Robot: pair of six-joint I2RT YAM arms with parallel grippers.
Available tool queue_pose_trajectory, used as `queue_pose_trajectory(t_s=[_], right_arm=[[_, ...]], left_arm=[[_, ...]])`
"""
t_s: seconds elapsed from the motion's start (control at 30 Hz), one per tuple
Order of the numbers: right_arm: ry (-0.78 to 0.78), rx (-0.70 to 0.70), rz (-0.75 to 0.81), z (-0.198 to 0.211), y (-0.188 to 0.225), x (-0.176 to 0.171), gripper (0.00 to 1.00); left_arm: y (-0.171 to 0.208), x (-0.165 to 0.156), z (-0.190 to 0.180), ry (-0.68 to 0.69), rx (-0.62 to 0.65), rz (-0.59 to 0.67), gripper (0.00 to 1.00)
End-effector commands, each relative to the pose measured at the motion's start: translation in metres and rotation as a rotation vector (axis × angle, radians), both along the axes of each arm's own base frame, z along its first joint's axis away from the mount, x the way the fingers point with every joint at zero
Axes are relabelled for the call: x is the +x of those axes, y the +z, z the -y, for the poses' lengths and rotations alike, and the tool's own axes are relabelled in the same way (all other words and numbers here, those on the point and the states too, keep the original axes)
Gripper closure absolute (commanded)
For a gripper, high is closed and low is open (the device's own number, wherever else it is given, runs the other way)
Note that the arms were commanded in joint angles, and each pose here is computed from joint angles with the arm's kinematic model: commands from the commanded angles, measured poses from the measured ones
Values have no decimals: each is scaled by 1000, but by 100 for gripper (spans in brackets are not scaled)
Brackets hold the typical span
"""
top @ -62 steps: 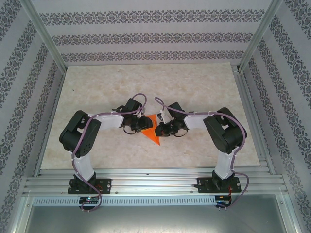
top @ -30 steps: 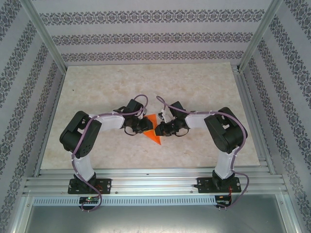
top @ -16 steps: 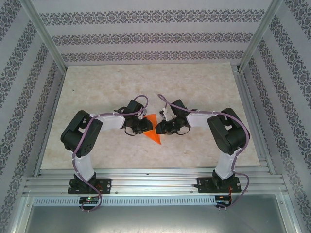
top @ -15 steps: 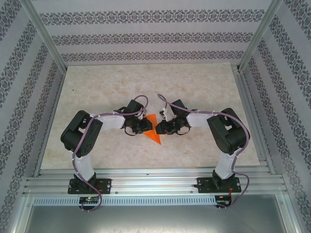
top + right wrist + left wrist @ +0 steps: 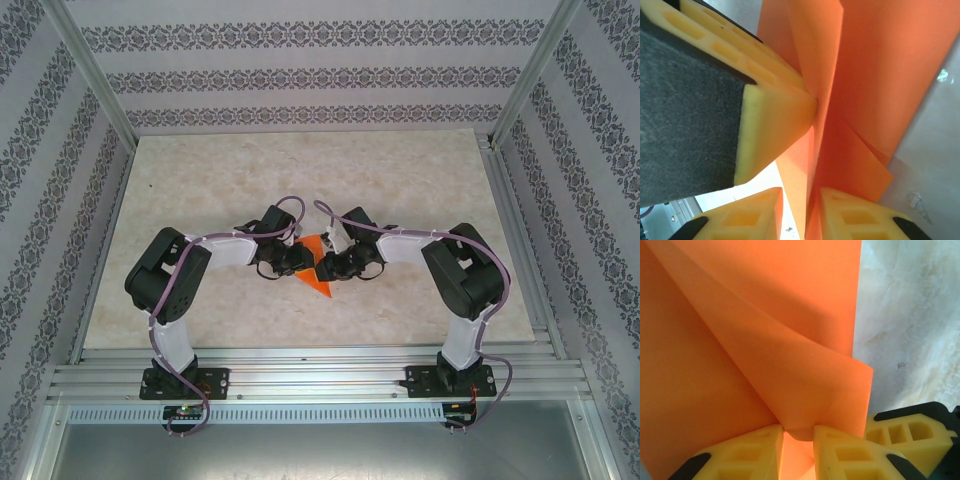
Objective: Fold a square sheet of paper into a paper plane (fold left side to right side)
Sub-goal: Fourth fold the wing at the center of the table.
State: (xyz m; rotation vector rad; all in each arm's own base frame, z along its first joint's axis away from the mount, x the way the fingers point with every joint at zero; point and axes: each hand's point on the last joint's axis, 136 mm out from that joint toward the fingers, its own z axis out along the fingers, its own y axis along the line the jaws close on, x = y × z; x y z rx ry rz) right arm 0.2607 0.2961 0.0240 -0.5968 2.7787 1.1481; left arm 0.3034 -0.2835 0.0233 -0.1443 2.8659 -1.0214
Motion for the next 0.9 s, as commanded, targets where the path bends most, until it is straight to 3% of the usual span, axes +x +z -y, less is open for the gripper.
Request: queue_pose_trajectory(t_s=[0.0, 0.1, 0.4, 0.87], right_arm=[[7, -22, 11, 1, -5, 4, 81], [1, -4, 14, 2, -1, 8, 88], [-12, 63, -12, 3, 4, 9, 98], [-23, 89, -38, 4, -1, 7, 93]], left_arm=[[7, 8, 5, 8, -6, 33, 75], [5, 8, 3, 7, 9, 32, 74], [-4, 6, 0, 7, 33, 19, 71], [-24, 6, -8, -3, 113, -10, 71]])
